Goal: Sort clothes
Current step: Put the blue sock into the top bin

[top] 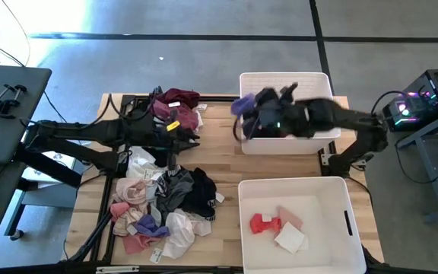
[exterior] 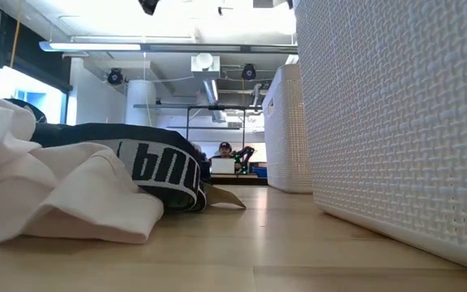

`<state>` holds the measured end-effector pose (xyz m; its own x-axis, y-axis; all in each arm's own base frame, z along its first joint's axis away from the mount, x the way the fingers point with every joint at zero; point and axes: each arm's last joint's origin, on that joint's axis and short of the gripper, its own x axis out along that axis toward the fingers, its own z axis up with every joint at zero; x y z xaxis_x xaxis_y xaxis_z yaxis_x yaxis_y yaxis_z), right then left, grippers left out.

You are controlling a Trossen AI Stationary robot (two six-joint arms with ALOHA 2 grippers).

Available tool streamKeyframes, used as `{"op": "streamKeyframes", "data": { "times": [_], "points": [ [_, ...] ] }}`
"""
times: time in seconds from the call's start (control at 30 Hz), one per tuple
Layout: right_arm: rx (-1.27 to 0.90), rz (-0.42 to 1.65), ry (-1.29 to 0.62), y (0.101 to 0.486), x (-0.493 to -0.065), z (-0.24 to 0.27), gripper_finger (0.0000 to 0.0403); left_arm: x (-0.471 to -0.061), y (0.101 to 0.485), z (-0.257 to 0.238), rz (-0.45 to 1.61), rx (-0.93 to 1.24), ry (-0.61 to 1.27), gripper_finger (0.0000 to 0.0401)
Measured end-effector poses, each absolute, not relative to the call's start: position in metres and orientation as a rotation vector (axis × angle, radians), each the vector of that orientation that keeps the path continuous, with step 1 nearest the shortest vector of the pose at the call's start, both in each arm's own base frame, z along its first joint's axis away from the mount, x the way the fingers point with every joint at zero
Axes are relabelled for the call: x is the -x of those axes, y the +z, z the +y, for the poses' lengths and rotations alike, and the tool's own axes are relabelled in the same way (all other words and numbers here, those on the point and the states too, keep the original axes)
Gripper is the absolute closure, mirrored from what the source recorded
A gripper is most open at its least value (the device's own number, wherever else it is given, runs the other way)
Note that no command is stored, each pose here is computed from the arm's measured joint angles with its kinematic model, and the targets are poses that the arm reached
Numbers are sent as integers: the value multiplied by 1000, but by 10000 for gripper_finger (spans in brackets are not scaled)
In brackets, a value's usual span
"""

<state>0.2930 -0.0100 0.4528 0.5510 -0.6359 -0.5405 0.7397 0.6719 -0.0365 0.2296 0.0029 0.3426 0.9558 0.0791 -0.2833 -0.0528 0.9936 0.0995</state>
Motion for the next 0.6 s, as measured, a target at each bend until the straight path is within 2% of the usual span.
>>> {"op": "streamKeyframes", "data": {
  "times": [0.17, 0.4, 0.5, 0.6],
  "points": [
    [-367, 777, -875, 435, -277, -61, 400, -226, 333, 3, 398, -89, 63, 315],
    [-507, 1074, -798, 374, -266, -130, 401, -225, 331, 5, 416, -17, 144, 315],
    [-470, 1120, -766, 358, -266, -138, 402, -225, 332, 6, 403, 42, 202, 315],
    [-373, 1095, -702, 360, -270, -134, 402, -226, 334, 8, 365, 93, 270, 315]
  ]
}}
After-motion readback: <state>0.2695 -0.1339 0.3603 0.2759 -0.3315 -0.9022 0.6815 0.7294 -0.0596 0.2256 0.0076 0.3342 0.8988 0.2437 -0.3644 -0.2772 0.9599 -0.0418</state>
